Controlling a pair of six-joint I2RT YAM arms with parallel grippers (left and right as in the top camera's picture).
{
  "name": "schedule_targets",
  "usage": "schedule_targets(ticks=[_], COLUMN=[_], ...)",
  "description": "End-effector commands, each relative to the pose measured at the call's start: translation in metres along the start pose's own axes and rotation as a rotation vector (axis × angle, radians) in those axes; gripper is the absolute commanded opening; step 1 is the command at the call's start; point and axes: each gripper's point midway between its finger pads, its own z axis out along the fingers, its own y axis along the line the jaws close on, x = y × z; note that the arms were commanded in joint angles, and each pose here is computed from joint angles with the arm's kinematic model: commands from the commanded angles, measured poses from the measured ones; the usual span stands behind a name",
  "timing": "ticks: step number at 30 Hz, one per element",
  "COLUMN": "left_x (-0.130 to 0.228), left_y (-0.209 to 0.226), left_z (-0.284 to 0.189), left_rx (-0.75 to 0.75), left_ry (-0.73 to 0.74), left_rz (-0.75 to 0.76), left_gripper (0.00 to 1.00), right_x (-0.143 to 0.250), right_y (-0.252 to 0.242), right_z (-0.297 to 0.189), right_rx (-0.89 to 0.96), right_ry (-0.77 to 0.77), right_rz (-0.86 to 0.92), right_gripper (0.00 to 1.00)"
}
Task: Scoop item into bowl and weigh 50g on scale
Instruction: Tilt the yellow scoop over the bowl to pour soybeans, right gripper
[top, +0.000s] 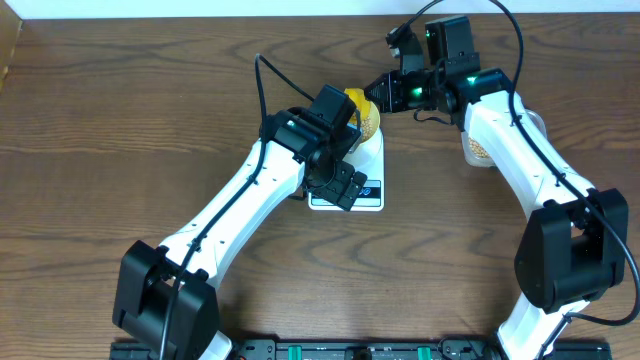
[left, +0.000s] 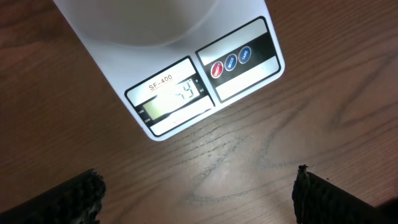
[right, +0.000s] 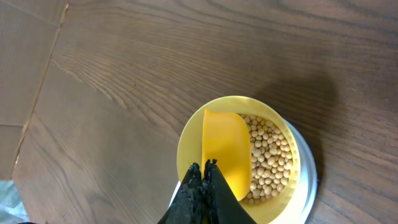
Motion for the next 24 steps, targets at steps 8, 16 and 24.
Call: schedule_targets(ticks=[8,16,24], left_x=[0.0021,0.0019,0.0021], left_y=[0.0039,0.0039,0.0038], left_z=[0.0035,0.0034,0.0035], left_rx=[-0.015,-0.015,-0.014], left_ry=[0.013,0.013,0.013], left_rz=[-0.009,-0.009,-0.009], left_gripper=[0.98,0.98,0.98], right_x=[0.0,-0.0005,0.0011], right_y=[0.0026,-0.0009,-0.0008], right_z=[-0.0012,-0.0012,-0.0011], right_rx=[0.001,0.021,0.021], right_ry=[-0.004,-0.007,0.001], right_rz=[-0.048,-0.055,-0.163], right_gripper=[0.01,0.01,0.01])
